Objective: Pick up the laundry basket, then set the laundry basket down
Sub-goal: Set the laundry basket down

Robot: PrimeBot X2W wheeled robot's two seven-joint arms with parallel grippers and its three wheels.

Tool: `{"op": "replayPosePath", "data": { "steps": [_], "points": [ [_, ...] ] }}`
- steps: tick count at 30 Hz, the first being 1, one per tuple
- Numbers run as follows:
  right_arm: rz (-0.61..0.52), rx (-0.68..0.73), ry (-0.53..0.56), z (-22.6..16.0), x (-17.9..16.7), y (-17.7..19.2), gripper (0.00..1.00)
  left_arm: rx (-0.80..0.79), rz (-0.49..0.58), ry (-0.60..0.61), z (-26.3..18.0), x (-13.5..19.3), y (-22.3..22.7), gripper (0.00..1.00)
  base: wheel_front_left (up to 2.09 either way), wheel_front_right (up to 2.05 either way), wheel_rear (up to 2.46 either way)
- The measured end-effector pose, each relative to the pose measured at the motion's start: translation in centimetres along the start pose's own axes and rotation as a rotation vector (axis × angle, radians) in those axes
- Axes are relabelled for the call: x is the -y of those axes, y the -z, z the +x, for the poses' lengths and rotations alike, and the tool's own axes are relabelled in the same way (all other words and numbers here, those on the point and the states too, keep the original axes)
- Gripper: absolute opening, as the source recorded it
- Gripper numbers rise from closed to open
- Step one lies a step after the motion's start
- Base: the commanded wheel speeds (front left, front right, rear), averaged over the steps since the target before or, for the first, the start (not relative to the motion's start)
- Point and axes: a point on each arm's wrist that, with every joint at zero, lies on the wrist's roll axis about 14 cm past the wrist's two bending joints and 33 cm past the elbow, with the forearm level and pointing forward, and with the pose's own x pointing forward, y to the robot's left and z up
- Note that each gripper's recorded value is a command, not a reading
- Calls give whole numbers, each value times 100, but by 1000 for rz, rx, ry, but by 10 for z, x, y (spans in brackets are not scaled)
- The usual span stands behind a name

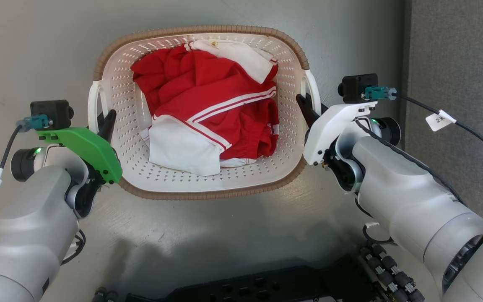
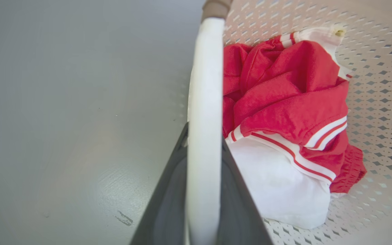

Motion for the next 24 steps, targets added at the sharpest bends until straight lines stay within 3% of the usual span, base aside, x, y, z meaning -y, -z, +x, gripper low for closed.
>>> {"op": "replayPosePath", "data": {
  "steps": [5, 6, 7, 8, 24],
  "points": [
    [3, -8, 1, 1, 0, 3, 3, -1, 5, -2, 0, -1, 2, 0, 0, 0, 0],
    [5, -9, 2, 1, 0, 3, 42, 0, 6, -2, 0, -1, 2, 13, 0, 0, 0],
    [9, -10, 4, 1, 1, 3, 78, -1, 7, -2, -1, -1, 2, 53, 0, 0, 0],
    [11, -11, 5, 1, 1, 4, 100, -1, 8, -3, -1, -1, 2, 100, 0, 0, 0],
    [9, -13, 10, -3, -3, 2, 100, 5, 42, 9, -5, 4, -2, 100, 0, 0, 0]
  ]
}}
